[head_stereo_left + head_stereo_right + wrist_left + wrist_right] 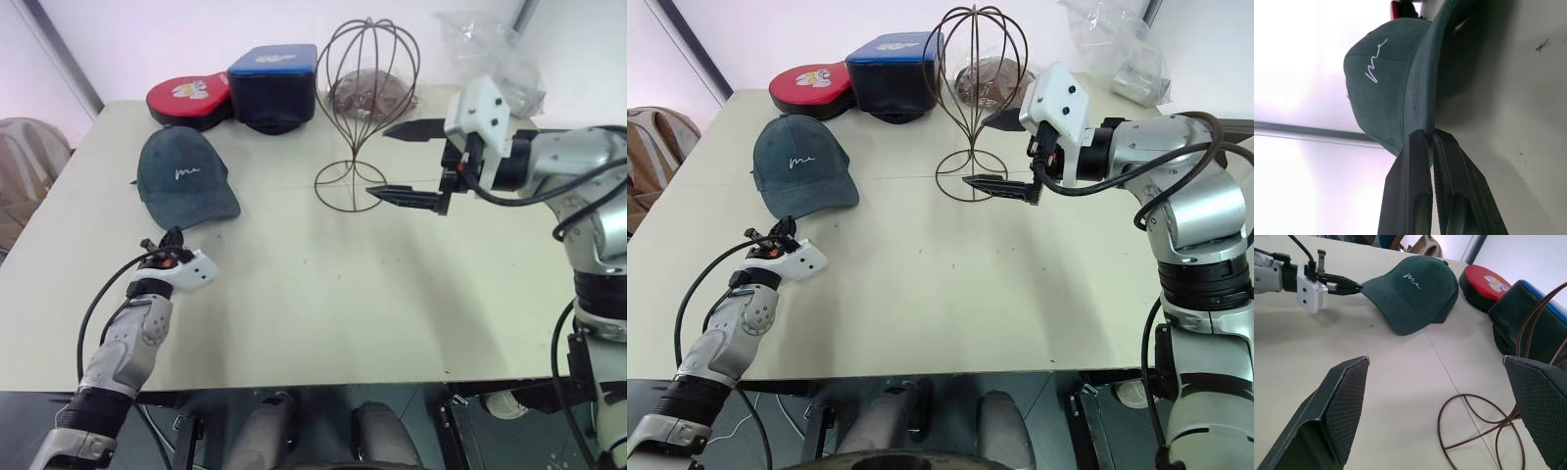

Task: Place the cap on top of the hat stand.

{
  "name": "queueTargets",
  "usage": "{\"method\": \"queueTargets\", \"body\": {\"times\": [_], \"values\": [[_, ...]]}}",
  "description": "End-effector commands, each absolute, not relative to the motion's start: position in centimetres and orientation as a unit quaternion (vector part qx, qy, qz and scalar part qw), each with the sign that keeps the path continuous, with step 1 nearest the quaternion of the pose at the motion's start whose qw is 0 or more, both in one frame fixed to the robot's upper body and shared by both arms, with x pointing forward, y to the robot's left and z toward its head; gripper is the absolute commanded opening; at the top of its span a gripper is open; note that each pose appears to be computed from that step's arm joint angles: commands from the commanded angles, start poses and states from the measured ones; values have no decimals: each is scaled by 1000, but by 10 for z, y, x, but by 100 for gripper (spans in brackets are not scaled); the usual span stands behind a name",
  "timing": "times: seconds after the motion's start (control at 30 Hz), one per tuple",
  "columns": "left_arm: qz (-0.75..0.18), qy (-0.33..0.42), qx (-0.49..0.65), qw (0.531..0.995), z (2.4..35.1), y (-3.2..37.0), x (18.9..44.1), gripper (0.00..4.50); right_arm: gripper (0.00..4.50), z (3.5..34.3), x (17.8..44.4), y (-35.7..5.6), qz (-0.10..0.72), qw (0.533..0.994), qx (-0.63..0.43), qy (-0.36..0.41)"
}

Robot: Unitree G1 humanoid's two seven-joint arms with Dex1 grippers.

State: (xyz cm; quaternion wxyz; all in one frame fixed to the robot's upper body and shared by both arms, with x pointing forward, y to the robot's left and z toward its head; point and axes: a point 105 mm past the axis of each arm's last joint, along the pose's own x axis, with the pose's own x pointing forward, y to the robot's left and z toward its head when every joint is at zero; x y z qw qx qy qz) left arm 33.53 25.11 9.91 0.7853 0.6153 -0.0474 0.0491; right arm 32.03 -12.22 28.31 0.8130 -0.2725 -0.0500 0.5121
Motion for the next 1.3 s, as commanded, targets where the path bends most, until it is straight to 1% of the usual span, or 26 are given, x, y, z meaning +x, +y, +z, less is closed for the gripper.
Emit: {"method": "queueTargets", "body": {"times": [0.03, 0.37, 0.67, 0.83, 0.97, 1.1, 1.3], "values": [[87, -96, 617, 776, 126, 255, 334, 2, 450, 301, 314, -121, 508, 809, -283, -85], [127, -200, 593, 770, 169, 239, 325, 2, 450, 302, 316, -122, 510, 807, -285, -88], [147, -261, 571, 765, 202, 231, 316, 2, 450, 303, 317, -120, 511, 805, -287, -91], [159, -310, 553, 757, 237, 220, 313, 2, 450, 305, 318, -121, 508, 806, -290, -93], [162, -336, 539, 755, 259, 213, 317, 2, 450, 306, 320, -123, 504, 807, -292, -94], [155, -377, 502, 763, 291, 200, 321, 2, 450, 309, 324, -129, 490, 814, -297, -99], [125, -416, 462, 773, 314, 182, 320, 2, 450, 330, 334, -151, 431, 836, -317, -122]]}}
